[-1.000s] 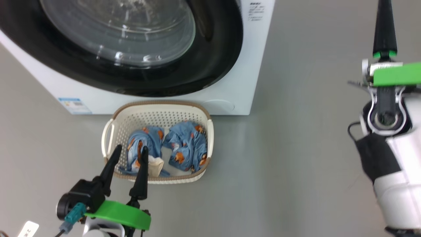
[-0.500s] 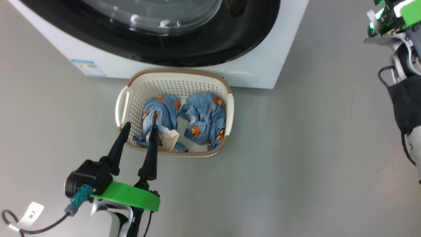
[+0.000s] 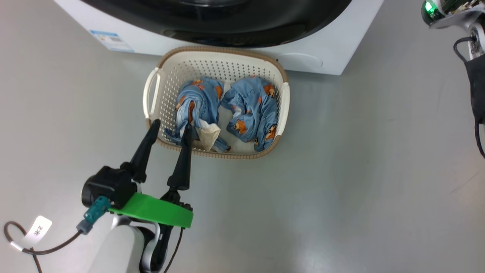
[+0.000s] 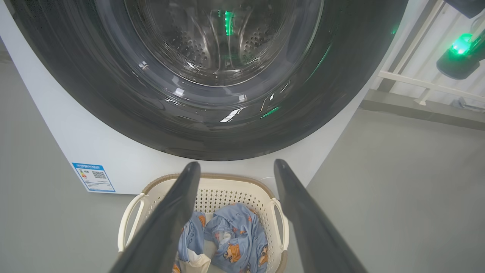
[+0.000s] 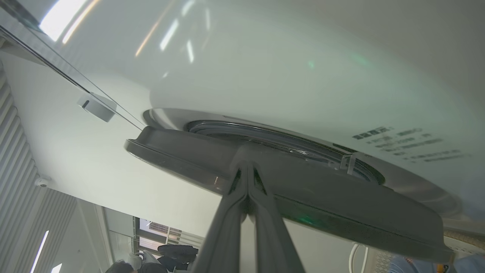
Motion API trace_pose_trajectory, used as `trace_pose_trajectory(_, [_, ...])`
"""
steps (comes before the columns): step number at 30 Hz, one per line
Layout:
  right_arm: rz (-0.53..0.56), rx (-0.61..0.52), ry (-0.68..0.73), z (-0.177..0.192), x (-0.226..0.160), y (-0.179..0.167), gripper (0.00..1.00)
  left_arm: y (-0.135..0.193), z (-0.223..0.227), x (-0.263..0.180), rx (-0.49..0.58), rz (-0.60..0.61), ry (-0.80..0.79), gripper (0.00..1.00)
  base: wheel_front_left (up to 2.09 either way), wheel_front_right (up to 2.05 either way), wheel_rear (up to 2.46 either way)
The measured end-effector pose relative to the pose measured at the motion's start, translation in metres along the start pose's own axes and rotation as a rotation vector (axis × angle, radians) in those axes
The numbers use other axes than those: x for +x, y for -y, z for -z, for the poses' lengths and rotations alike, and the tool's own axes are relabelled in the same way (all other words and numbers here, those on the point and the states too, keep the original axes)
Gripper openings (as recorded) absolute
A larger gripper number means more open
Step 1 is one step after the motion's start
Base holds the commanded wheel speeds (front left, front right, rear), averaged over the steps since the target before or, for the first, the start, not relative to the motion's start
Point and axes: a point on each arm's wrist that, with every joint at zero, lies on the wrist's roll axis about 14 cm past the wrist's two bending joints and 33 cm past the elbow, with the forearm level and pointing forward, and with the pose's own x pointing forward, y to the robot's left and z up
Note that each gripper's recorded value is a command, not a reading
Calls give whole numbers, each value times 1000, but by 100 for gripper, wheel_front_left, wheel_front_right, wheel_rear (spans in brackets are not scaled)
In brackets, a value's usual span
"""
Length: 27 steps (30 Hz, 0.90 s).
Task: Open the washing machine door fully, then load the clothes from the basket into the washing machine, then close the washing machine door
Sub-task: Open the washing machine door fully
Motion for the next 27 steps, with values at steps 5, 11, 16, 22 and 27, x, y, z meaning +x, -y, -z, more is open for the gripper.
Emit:
trace_pose_trajectory(5, [15, 16, -43, 5, 10, 15, 0, -2, 4, 3, -6, -3, -6, 100, 0, 0, 0])
trace_pose_trajectory(11, [20, 27, -66, 10, 20, 26, 0, -7, 8, 5, -6, -14, -16, 100, 0, 0, 0])
trace_pose_trajectory(16, [20, 1, -65, 7, 27, 28, 0, -9, 11, 4, -10, -19, -24, 100, 0, 0, 0])
trace_pose_trajectory(22, [15, -3, -80, 12, 32, 27, 0, -12, 11, 3, -18, -28, -24, 100, 0, 0, 0])
trace_pose_trajectory(27, [12, -25, -109, 19, 30, 20, 0, -9, 5, 3, -18, -22, -10, 100, 0, 0, 0])
